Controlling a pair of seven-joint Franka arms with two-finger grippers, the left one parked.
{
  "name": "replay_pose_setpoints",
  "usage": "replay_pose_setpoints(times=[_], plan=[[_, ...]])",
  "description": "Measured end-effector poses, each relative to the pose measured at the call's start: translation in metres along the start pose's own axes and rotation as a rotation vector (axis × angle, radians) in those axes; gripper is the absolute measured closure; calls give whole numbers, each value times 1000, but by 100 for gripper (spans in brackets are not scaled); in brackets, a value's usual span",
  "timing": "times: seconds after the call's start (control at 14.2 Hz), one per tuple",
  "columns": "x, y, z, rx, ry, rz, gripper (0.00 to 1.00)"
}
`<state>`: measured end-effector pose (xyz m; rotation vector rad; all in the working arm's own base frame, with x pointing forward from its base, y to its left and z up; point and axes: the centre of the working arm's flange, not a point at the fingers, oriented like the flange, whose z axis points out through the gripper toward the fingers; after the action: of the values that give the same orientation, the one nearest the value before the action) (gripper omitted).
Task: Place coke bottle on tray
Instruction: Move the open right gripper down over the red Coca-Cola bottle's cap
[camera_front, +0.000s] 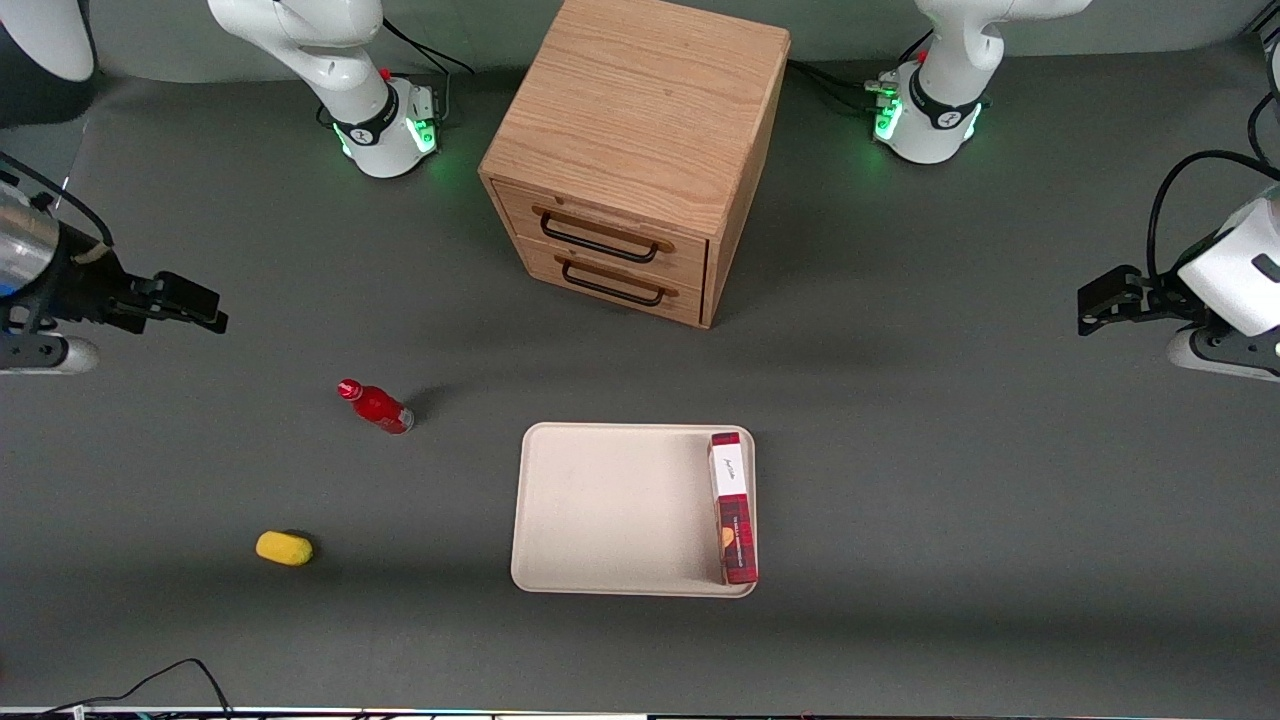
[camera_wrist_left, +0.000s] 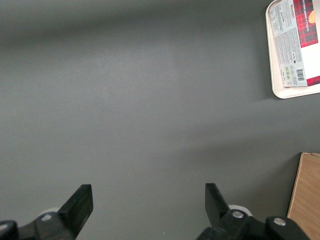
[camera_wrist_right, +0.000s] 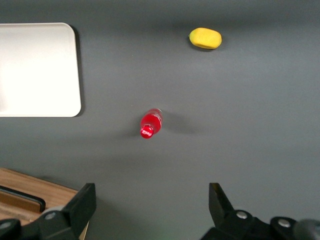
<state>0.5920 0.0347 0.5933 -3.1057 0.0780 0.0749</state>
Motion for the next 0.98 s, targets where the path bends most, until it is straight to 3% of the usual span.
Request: replay_pose_setpoints(times=[0.28, 0.63, 0.98], plan=[[14, -9, 89, 6, 37, -31, 0], [-7, -23, 213, -31, 72, -99, 0], [-29, -26, 263, -48, 87, -142, 1]])
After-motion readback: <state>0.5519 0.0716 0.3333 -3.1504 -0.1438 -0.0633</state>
